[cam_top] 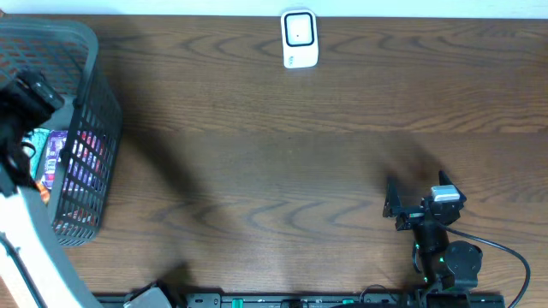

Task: Scan the item barcode
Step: 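Grasp the purple snack bag in the basket with the left gripper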

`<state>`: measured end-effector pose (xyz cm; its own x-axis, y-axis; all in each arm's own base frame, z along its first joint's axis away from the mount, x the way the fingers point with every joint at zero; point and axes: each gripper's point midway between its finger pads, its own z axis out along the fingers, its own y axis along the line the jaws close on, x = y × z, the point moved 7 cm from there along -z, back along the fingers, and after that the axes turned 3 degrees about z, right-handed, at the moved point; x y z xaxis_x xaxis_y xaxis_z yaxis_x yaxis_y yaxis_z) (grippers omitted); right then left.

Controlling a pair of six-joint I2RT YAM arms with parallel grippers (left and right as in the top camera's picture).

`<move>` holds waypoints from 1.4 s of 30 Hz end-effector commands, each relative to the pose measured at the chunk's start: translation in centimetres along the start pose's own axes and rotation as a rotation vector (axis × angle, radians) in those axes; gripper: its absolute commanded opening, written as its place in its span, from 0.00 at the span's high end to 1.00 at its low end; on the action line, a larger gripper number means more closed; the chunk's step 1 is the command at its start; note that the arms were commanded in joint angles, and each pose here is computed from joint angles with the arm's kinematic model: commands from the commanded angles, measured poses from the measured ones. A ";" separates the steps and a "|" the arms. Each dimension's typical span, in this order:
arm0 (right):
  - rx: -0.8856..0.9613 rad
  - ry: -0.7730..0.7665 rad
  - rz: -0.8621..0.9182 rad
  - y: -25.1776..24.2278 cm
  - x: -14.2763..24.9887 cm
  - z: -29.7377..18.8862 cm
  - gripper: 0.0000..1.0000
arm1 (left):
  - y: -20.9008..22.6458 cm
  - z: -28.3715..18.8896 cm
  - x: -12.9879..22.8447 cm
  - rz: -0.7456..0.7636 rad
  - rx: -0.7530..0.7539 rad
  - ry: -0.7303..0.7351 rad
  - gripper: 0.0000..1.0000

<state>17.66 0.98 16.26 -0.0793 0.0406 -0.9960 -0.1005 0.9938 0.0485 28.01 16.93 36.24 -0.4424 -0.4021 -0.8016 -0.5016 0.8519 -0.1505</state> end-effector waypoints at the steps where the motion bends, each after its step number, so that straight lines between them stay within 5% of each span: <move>1: 0.016 0.002 -0.010 -0.3 0.1 0.0 0.01 | 2.4 3.1 1.4 0.011 -0.171 0.101 0.02; 13: 0.016 0.002 -0.010 -0.3 0.1 0.0 0.01 | 5.9 10.9 8.1 -0.040 -0.230 0.490 0.02; 20: 0.016 0.003 -0.010 -0.3 0.1 0.0 0.01 | 5.0 14.6 11.7 0.009 -0.033 0.660 0.02; 33: 0.016 0.003 -0.010 -0.3 0.1 0.0 0.01 | 6.2 19.0 18.2 -0.002 -0.021 0.889 0.01; 36: 0.016 0.003 -0.010 -0.3 0.1 0.0 0.01 | 6.5 19.9 19.6 -0.009 -0.021 0.933 0.15; 39: 0.016 0.003 -0.010 -0.3 0.1 0.0 0.01 | 6.6 20.3 20.3 -0.013 -0.022 0.956 0.55; 42: 0.016 0.003 -0.010 -0.3 0.1 0.0 0.01 | 6.6 20.3 20.0 -0.011 -0.022 0.945 0.78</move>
<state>17.66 0.98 16.26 -0.0794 0.0409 -0.9960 -0.1005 0.9937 0.0488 32.13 22.15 12.55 -0.8378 -0.5240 -0.1533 -0.5088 0.8512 -0.1288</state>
